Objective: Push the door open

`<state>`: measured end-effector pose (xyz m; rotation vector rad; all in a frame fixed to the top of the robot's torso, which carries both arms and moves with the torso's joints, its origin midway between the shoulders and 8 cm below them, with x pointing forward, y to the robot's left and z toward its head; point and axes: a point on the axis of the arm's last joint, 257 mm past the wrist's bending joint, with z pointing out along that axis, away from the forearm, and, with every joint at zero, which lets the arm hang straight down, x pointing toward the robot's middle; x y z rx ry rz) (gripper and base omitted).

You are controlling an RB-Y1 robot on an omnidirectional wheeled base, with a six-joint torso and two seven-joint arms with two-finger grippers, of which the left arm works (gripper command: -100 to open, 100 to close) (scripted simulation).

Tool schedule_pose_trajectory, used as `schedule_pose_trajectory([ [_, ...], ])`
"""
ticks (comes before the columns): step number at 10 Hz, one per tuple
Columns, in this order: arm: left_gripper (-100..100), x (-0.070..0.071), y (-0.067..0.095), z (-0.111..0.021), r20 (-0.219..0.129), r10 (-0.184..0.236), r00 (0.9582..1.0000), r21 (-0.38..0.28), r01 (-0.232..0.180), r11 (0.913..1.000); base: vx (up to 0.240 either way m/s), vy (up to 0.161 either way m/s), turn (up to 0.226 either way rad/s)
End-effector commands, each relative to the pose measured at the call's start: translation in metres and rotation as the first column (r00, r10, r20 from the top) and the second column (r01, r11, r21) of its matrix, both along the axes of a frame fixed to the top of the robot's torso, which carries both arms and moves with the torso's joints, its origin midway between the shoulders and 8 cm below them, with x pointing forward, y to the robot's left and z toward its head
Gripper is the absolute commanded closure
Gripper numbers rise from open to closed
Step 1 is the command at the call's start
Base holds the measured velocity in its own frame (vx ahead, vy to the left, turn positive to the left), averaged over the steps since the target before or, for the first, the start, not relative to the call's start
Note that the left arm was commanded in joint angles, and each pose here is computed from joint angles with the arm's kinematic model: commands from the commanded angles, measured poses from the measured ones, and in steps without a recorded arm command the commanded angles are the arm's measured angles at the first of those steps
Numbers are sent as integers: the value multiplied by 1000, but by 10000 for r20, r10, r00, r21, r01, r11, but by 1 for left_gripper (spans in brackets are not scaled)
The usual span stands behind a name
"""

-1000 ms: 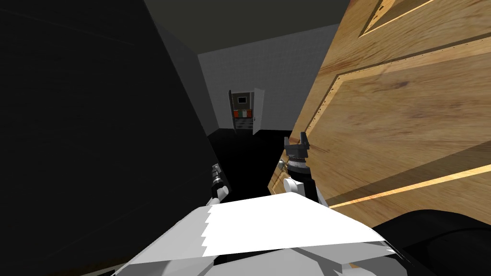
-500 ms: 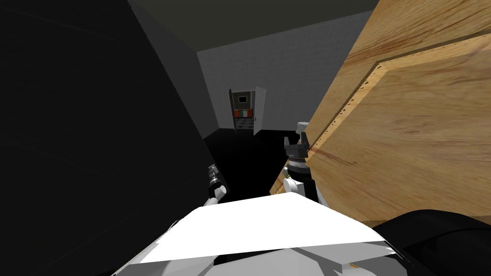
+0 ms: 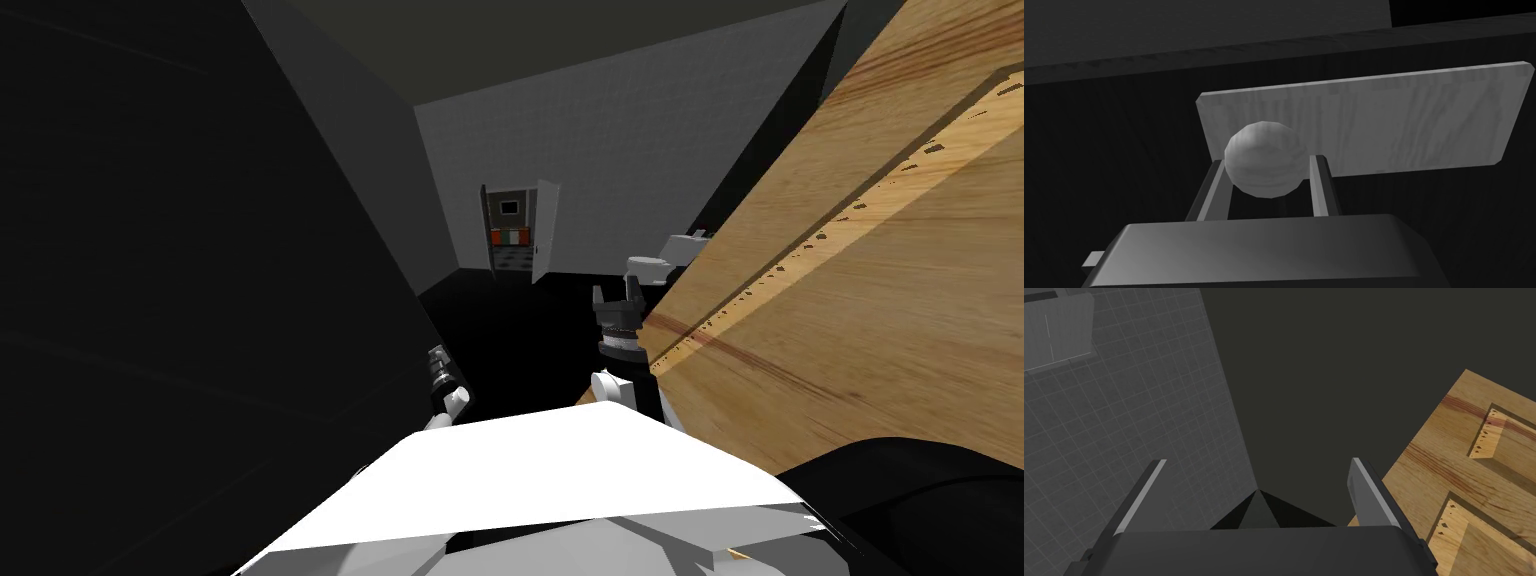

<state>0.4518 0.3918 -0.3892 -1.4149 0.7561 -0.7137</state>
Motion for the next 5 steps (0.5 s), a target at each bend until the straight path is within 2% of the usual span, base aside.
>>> schedule_pose_trajectory([
  [1, 100, -2, 7, 4, 139, 321, 9994, -27, -321, 9995, 175, 29, 53],
  [3, 100, -7, 3, -2, 118, 624, 9980, -320, -619, 9976, 191, 23, 59],
  [4, 100, -9, 5, -4, 39, 552, 9985, -254, -551, 9982, 76, 16, 30],
  [5, 100, -15, 28, 3, 121, 1011, 9948, -56, -1010, 9949, 123, 49, -1],
])
